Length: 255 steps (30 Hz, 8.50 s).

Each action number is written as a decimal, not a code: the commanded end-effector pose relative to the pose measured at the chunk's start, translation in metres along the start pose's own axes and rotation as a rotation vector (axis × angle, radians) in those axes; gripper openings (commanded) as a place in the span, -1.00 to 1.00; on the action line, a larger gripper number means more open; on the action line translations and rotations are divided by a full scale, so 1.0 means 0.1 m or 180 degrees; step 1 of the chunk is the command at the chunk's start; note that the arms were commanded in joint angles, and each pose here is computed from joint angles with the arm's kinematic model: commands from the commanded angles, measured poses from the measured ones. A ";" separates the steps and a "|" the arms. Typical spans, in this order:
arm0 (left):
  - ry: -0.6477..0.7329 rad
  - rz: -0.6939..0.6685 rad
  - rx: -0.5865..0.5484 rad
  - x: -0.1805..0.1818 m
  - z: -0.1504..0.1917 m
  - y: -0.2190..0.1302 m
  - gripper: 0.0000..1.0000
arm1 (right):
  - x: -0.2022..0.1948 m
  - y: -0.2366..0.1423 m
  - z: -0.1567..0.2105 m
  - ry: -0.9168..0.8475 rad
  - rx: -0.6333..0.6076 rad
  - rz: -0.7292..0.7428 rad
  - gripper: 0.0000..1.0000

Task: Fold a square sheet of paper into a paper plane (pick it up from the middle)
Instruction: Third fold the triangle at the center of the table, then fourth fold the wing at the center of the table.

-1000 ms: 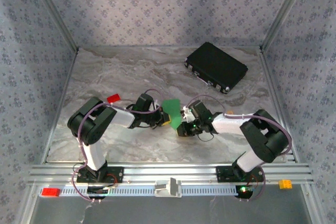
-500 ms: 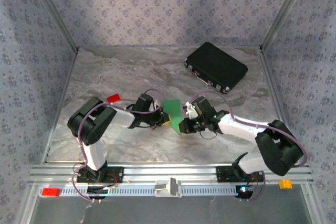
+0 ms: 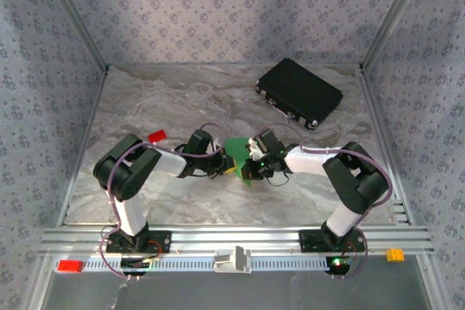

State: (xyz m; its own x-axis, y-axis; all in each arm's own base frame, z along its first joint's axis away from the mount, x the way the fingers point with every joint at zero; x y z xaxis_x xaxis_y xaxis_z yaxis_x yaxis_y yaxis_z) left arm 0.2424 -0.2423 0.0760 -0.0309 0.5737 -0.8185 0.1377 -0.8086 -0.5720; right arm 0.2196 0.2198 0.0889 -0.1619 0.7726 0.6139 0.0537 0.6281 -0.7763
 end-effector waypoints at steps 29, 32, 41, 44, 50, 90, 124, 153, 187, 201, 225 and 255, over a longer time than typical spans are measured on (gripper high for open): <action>-0.0278 -0.0371 -0.0254 0.26 -0.17 -0.11 -0.88 | -0.38 0.10 0.28 0.0421 0.0163 0.0391 -1.00; -0.0282 -0.0323 -0.0286 0.30 -0.22 -0.18 -0.89 | -0.39 0.11 0.29 0.0426 0.0171 0.0405 -1.00; -0.0321 -0.0312 -0.0412 0.31 -0.30 -0.40 -0.88 | -0.36 0.10 0.25 0.0372 0.0155 0.0352 -1.00; -0.0189 -0.0289 -0.0486 0.16 -0.33 -0.50 -0.87 | -0.34 0.07 0.22 0.0343 0.0148 0.0327 -1.00; 0.0171 -0.0182 -0.0412 -0.18 -0.29 -0.50 -0.81 | -0.31 0.05 0.18 0.0319 0.0130 0.0286 -1.00; 0.0005 -0.0785 0.0175 0.33 -0.06 -0.07 -1.00 | 0.05 0.18 -0.05 0.0014 0.0085 0.0140 -0.91; -0.0044 -0.0750 0.0098 0.32 -0.09 -0.09 -1.00 | -0.13 -0.04 0.23 0.0071 0.0196 0.0033 -0.79; -0.0060 -0.0751 0.0087 0.34 -0.07 -0.06 -1.00 | 0.28 -0.15 -0.08 -0.0098 -0.0044 -0.0383 -0.78; -0.0226 -0.0628 -0.0365 0.19 0.11 -0.14 -1.00 | -0.08 -0.47 0.01 0.0269 -0.0527 0.0091 -0.32; 0.0202 -0.0519 -0.0589 -0.18 0.04 -0.41 -0.53 | 0.00 -0.26 -0.17 0.0260 -0.0393 -0.0065 -0.26; 0.0258 -0.0485 -0.0847 -0.33 0.01 -0.91 -0.39 | 0.13 -0.92 -0.11 0.0860 -0.0992 0.0681 -0.23; -0.0051 -0.0386 -0.0819 -0.05 -0.17 -0.79 -0.21 | 0.07 -0.21 -0.25 0.0291 -0.0533 0.0026 -0.24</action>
State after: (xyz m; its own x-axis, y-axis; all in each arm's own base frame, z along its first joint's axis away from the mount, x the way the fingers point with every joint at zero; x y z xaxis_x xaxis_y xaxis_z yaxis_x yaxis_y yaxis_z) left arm 0.2465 -0.1779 0.1274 -0.0756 0.6777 -0.7314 0.3854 -0.6567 -0.6483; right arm 0.2411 0.2070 0.1143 -0.0339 0.7973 0.6026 0.2479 0.5908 -0.7678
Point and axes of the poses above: each hand's point on the last joint's axis, 136 mm out from that joint toward the fingers, its own y axis out along the fingers, its own x axis along the line the jaws close on, z = x × y, the point moved 9 cm from there along -y, back along the fingers, and after that the axes turned 6 degrees about y, right-handed, at the moved point
